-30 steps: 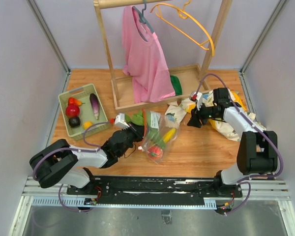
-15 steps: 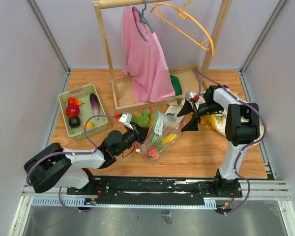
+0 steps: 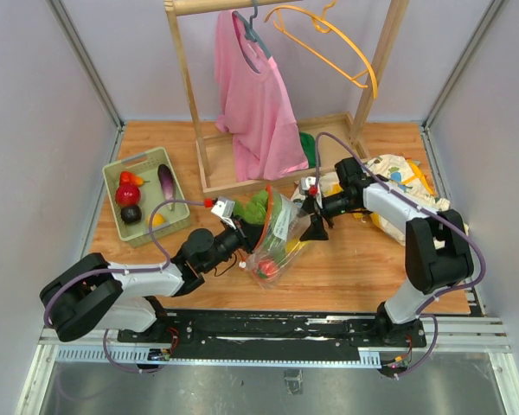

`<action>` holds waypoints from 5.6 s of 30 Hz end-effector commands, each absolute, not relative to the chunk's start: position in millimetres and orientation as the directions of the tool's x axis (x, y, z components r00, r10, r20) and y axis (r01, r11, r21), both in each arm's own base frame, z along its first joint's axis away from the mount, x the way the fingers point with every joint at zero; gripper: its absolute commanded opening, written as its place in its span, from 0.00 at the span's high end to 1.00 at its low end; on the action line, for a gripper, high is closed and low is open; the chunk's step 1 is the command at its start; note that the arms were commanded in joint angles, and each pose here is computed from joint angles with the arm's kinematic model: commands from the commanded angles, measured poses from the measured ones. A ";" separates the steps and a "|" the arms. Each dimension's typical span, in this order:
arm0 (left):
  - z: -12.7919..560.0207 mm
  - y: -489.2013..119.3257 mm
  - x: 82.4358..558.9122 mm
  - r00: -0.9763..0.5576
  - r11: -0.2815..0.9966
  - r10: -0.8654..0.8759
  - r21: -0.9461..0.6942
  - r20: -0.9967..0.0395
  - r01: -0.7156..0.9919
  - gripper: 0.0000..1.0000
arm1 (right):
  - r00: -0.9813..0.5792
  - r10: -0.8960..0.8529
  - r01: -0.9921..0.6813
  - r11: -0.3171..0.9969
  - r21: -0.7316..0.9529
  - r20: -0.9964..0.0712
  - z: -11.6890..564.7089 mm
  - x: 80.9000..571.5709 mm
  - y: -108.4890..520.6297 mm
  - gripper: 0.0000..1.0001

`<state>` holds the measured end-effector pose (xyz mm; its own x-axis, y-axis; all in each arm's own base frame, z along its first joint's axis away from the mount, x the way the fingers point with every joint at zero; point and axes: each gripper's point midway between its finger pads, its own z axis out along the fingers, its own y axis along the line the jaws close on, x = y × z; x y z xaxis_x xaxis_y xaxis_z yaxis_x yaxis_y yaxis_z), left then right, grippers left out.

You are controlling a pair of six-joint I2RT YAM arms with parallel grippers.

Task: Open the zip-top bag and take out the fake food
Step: Pick up the fake vegetable from the zipper food storage bag, then place the fake vegetable in the bin, then pick up the fake fruit from the zipper food storage bag.

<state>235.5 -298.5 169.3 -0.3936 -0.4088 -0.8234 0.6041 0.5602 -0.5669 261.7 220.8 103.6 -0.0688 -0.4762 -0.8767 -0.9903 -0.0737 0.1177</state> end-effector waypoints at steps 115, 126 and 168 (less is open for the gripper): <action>218.4 79.6 411.1 -0.500 0.909 -0.386 -0.225 -0.776 -0.352 0.17 | 0.054 -0.751 -0.999 -0.036 -0.040 -0.658 96.1 307.2 191.2 0.99; 303.9 -94.0 350.9 -0.375 0.807 -0.342 -0.474 -0.862 0.354 0.43 | 0.142 -0.724 -0.990 -0.121 -0.078 -0.675 108.0 306.9 196.6 0.99; 197.7 -238.3 310.7 -0.554 0.806 -0.122 -0.408 -0.823 0.429 0.74 | 0.251 -0.674 -0.964 -0.237 -0.119 -0.695 111.8 282.2 213.9 0.99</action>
